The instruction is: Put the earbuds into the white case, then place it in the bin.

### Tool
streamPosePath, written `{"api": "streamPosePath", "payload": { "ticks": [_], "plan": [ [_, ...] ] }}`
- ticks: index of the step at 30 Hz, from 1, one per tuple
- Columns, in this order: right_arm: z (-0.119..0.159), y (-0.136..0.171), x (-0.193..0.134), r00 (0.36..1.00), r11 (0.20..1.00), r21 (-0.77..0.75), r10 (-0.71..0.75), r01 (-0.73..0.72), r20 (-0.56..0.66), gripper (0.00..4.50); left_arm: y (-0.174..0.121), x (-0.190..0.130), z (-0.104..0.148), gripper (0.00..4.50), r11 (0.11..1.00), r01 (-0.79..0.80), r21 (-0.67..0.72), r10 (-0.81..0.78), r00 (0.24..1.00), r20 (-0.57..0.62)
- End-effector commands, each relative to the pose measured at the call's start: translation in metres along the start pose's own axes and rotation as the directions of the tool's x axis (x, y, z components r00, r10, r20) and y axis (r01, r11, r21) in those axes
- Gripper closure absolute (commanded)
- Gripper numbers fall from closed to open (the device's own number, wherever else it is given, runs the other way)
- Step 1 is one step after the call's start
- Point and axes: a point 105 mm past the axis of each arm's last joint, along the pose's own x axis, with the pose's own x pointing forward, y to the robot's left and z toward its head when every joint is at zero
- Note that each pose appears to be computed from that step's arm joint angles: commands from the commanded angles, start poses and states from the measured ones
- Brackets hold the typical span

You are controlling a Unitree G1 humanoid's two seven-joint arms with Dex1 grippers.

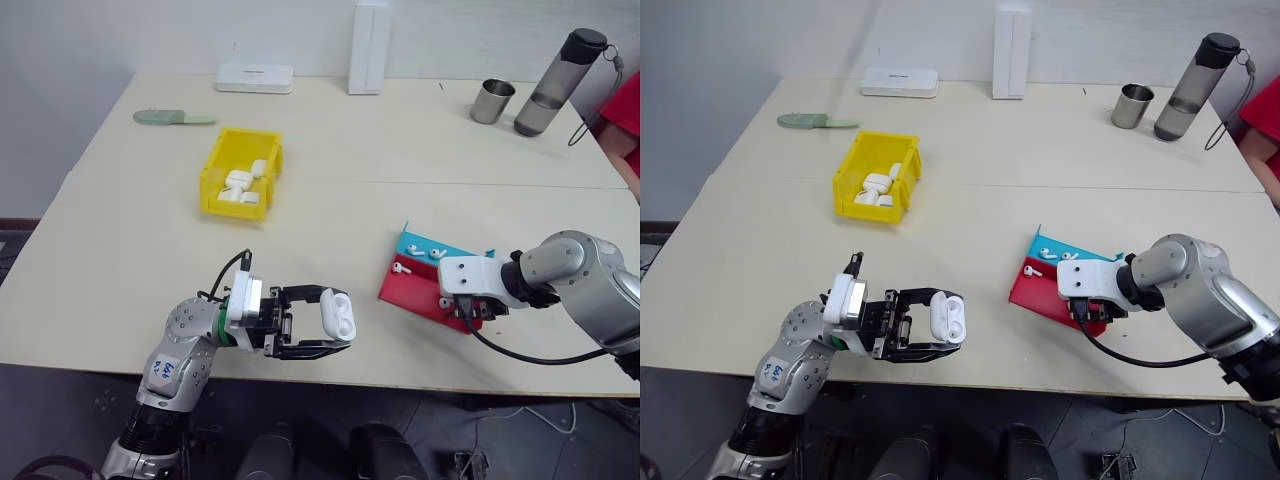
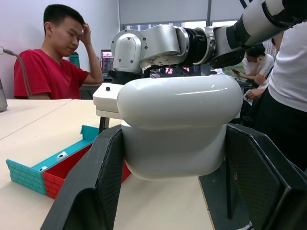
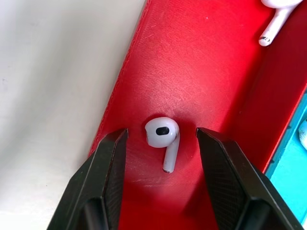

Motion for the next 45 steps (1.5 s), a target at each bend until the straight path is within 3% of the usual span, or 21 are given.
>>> {"api": "streamPosePath", "payload": {
  "ticks": [1, 5, 8, 12, 20, 25, 27, 29, 32, 34, 36, 39, 45],
  "plan": [
    [-0.002, 0.004, 0.003, 1.0, 1.0, 0.008, 0.018, -0.018, -0.005, 2.24, -0.006, 0.003, 0.007, 1.69, 0.999, 0.026, 0.032, -0.026, 1.0, 0.016],
    [-0.001, 0.005, 0.005, 0.999, 0.999, 0.019, 0.032, -0.032, 0.001, 2.24, -0.007, 0.002, 0.006, 1.69, 0.999, 0.026, 0.029, -0.026, 1.0, 0.012],
    [0.0, 0.006, 0.006, 0.999, 0.999, 0.019, 0.044, -0.044, 0.007, 2.77, -0.008, 0.001, 0.005, 1.69, 0.999, 0.027, 0.027, -0.027, 1.0, 0.009],
    [0.001, 0.006, 0.006, 0.999, 0.999, 0.014, 0.046, -0.046, 0.007, 4.0, -0.008, 0.0, 0.005, 1.69, 0.999, 0.025, 0.026, -0.025, 1.0, 0.008],
    [0.006, 0.004, 0.001, 0.998, 0.999, 0.007, 0.046, -0.046, 0.036, 4.0, -0.007, -0.001, 0.004, 1.69, 0.999, 0.029, 0.027, -0.029, 1.0, 0.009],
    [0.033, -0.007, -0.03, 0.956, 0.999, 0.051, -0.012, -0.003, 0.292, 4.0, -0.004, 0.002, 0.011, 1.69, 0.998, 0.053, 0.023, -0.054, 0.997, 0.055],
    [0.05, -0.006, -0.049, 0.889, 1.0, 0.008, -0.009, 0.007, 0.457, 4.0, -0.003, 0.004, 0.014, 1.69, 0.997, 0.074, 0.014, -0.075, 0.995, 0.073],
    [0.071, 0.003, -0.069, 0.761, 1.0, -0.009, 0.013, -0.01, 0.648, 4.0, -0.002, 0.006, 0.016, 1.69, 0.995, 0.096, 0.008, -0.096, 0.99, 0.1],
    [0.101, 0.016, -0.091, 0.515, 1.0, 0.003, 0.004, -0.014, 0.857, 4.0, 0.005, 0.008, 0.024, 1.69, 0.996, 0.089, -0.014, -0.085, 0.981, 0.172],
    [0.126, 0.025, -0.107, 0.212, 0.997, 0.076, -0.078, 0.016, 0.974, 4.0, 0.009, 0.007, 0.022, 1.69, 0.995, 0.099, -0.028, -0.093, 0.98, 0.178],
    [0.143, 0.035, -0.11, 0.062, 0.994, 0.107, -0.106, -0.006, 0.992, 4.0, 0.011, 0.007, 0.019, 1.69, 0.992, 0.118, -0.034, -0.111, 0.98, 0.167],
    [0.162, 0.044, -0.108, -0.035, 0.995, 0.095, -0.095, -0.001, 0.995, 4.0, 0.013, 0.007, 0.021, 1.69, 0.988, 0.147, -0.042, -0.138, 0.975, 0.172],
    [0.171, 0.047, -0.091, -0.064, 0.997, 0.079, -0.08, -0.004, 0.995, 4.0, 0.015, 0.008, 0.022, 1.69, 0.982, 0.188, -0.028, -0.181, 0.97, 0.162]
  ]
}}
